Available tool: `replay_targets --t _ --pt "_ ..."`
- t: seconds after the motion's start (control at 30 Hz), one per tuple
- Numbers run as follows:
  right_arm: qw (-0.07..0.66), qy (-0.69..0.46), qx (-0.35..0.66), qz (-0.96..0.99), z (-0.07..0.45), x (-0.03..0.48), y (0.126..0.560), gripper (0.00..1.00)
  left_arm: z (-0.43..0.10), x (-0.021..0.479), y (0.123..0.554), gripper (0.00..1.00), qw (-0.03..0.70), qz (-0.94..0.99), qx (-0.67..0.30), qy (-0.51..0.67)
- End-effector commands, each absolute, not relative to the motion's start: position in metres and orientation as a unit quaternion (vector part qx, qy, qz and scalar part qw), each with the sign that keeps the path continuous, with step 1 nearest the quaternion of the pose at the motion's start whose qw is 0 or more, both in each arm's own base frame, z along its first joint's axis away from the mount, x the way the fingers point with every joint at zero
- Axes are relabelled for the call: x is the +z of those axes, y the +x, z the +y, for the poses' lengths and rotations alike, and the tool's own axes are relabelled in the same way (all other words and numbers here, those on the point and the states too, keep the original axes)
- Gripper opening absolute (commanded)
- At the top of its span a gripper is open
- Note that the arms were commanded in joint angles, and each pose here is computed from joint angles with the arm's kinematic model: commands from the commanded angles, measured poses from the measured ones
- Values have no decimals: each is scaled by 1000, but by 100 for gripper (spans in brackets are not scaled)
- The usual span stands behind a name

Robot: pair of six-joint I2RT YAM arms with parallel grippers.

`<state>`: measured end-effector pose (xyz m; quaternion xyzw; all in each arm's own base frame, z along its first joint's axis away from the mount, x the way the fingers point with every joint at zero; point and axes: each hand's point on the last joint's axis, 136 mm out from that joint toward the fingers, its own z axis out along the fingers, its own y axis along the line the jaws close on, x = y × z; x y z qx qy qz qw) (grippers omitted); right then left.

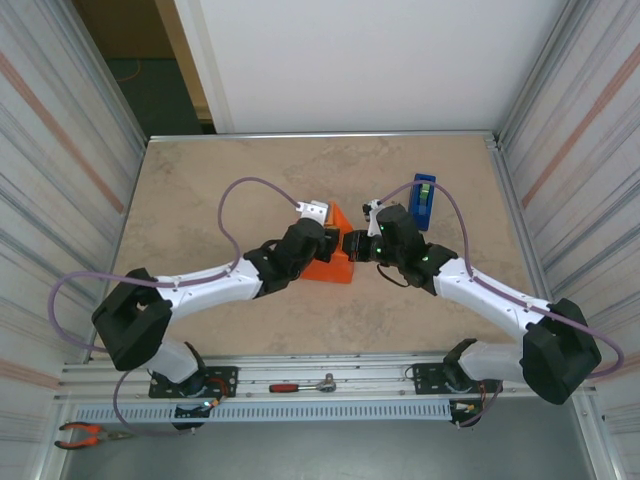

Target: Wrap the gift box in paper

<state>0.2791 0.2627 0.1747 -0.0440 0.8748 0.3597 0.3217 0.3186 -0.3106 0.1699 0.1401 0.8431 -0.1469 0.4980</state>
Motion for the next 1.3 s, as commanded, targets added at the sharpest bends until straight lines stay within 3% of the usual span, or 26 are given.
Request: replay_targets --t 0.0,0.27,0.43,0.63,0.87,1.27 --pt "249 -43 361 898 261 155 259 0 -292 88 287 41 406 891 -77 189" --pt "310 4 403 861 236 230 312 0 -291 78 284 39 403 893 -76 183" --pt "270 49 416 867 231 208 357 0 -292 75 283 39 401 895 -78 182" --pt "175 46 458 870 271 171 390 0 -293 73 283 39 401 895 -78 178" --pt "123 -17 482 867 313 171 362 0 -292 71 284 38 400 898 -75 170" --pt "121 -20 464 878 291 169 310 0 -289 64 281 38 393 903 -81 153"
